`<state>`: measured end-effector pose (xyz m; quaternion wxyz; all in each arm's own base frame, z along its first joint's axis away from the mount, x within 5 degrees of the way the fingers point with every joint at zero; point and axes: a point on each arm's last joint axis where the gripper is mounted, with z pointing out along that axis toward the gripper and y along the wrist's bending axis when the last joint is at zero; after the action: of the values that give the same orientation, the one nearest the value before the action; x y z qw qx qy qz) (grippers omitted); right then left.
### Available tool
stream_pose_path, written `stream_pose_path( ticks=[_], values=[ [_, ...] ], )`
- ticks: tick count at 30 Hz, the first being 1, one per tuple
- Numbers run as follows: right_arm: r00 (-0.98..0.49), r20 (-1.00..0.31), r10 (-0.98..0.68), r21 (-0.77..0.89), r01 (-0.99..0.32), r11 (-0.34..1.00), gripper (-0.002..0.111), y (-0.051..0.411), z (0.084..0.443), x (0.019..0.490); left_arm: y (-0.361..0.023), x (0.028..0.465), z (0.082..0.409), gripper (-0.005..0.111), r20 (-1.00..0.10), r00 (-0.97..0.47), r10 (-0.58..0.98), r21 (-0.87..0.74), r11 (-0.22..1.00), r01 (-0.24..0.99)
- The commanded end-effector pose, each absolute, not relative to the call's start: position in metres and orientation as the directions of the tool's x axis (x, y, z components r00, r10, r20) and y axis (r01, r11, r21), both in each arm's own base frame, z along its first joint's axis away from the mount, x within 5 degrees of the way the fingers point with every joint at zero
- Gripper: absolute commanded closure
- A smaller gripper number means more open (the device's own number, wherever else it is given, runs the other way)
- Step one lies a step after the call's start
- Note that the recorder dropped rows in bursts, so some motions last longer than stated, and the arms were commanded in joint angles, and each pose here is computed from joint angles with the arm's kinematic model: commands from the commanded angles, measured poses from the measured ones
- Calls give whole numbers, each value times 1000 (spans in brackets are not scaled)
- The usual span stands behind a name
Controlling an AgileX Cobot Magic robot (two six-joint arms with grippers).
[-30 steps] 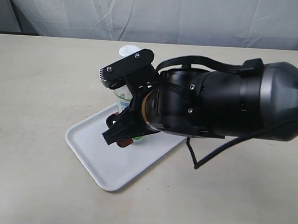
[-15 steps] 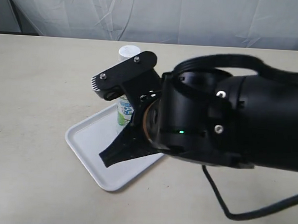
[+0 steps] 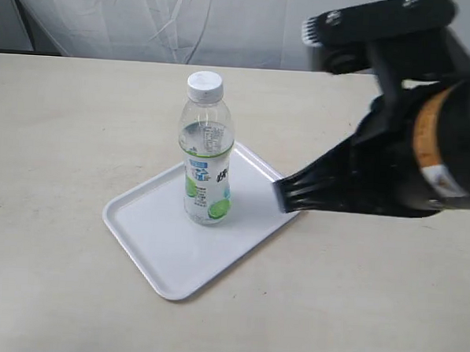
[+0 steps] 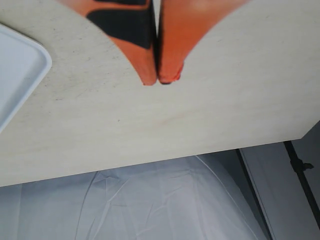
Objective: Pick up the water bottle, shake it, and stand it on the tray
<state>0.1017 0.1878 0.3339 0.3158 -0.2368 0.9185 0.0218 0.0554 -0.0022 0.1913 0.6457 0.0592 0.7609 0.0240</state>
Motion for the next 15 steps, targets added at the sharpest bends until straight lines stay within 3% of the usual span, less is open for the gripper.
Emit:
stream_pose_path(
  ticks=[1, 8, 15],
  values=[
    [-680, -634, -369, -27, -458, 889, 107, 159, 358, 86, -2, 55, 192, 106, -982, -145, 118, 111, 992, 58],
    [-654, -684, -322, 99, -521, 848, 107, 127, 377, 66, -2, 55, 192, 106, -982, -145, 118, 111, 992, 58],
    [-658, -663, -358, 56, -520, 852, 107, 107, 348, 63, -2, 55, 192, 106, -982, -145, 118, 111, 992, 58]
  ],
)
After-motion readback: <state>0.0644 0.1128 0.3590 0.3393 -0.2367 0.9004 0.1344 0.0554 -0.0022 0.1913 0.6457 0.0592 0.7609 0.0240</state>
